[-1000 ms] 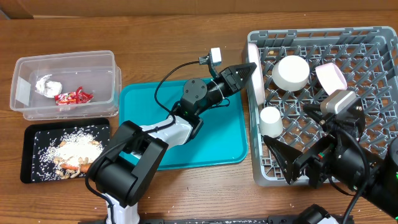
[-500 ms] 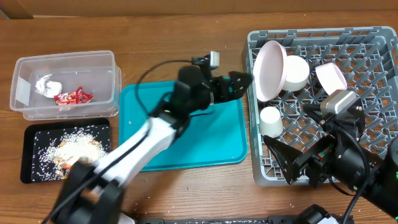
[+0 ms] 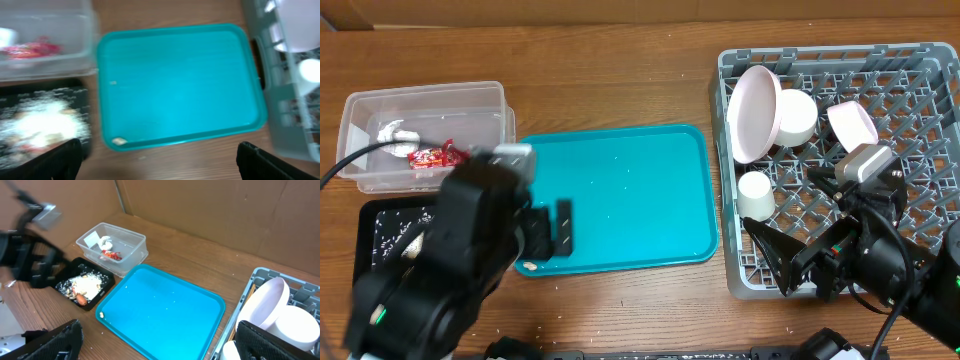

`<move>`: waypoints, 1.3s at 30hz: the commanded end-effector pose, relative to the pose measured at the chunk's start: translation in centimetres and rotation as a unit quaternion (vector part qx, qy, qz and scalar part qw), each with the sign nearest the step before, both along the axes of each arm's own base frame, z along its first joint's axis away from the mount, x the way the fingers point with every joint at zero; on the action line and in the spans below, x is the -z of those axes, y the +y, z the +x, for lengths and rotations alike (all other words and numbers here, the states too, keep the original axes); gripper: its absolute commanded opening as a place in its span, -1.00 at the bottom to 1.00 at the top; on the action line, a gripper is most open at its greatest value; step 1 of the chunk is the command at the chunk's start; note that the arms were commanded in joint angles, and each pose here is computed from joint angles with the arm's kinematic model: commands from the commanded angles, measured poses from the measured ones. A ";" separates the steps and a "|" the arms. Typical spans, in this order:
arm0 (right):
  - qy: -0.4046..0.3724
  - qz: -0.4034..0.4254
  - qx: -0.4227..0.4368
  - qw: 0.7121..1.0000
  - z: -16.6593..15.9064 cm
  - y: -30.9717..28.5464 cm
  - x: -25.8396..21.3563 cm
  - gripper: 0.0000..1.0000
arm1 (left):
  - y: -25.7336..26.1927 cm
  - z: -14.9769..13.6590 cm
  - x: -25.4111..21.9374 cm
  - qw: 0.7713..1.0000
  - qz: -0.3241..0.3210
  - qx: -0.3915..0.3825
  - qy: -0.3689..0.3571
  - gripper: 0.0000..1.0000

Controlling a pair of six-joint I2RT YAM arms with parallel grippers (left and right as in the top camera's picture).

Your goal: Sort waste into correct bins and load items into the dishwasher

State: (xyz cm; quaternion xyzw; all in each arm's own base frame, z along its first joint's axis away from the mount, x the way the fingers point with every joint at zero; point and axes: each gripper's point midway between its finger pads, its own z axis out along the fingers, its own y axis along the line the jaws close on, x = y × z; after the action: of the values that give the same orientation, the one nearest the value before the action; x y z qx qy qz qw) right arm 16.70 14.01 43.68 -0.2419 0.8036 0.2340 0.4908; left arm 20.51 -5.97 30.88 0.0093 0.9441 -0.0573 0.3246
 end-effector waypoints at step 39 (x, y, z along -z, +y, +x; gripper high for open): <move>-0.154 0.044 0.099 0.982 2.8 -4.1 20.7 1.00 | 4.4 -3.7 -1.6 0.996 0.068 -0.030 -0.039 1.00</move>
State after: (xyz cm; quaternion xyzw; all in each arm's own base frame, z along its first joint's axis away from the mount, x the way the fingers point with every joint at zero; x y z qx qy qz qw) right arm 19.50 9.55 24.60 -0.1645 0.7423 0.1717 0.6264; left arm 16.66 -1.80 32.07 0.0014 0.9354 0.0107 0.3535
